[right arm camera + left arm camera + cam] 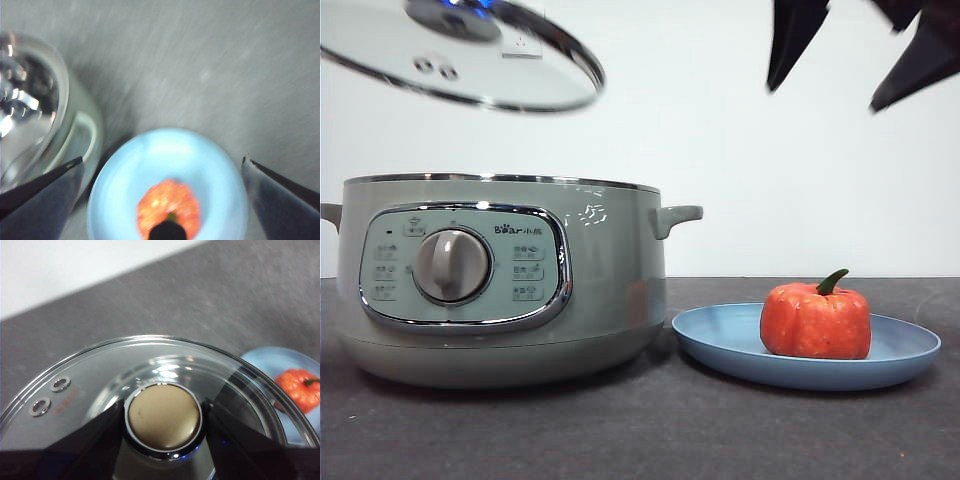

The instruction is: Take the pumpkin out from the steamer,put the pumpkin in the blue plate,close the lid

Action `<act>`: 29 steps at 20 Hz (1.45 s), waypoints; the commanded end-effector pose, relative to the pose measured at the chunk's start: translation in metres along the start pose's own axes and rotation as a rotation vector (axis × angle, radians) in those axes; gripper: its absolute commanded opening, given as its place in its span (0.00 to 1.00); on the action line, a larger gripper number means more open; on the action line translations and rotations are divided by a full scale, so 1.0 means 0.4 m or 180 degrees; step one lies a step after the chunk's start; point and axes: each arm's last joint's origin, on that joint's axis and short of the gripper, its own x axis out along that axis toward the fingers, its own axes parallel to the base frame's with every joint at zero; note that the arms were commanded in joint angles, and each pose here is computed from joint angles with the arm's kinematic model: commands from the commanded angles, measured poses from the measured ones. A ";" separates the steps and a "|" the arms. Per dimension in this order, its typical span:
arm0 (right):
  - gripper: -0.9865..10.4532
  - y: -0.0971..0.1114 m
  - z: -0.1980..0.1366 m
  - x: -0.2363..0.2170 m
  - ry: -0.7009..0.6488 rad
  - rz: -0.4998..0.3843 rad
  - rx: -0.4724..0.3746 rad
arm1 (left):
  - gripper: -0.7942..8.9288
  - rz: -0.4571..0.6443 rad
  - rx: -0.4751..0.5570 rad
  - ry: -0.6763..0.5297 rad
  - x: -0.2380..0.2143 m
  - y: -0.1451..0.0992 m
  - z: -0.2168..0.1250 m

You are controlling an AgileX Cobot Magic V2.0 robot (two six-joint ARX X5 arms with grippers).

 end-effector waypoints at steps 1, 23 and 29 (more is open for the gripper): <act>0.55 -0.009 0.001 -0.032 -0.0146 -0.0145 0.0010 | 0.07 -0.0106 0.0033 -0.0071 0.037 0.000 0.015; 0.55 -0.020 0.005 -0.090 -0.0361 -0.0191 0.0055 | 0.07 -0.0362 0.0087 0.0543 0.230 -0.038 -0.035; 0.55 -0.020 0.005 -0.090 -0.0361 -0.0183 0.0054 | 0.08 -0.0347 0.0079 0.0677 0.228 -0.037 -0.044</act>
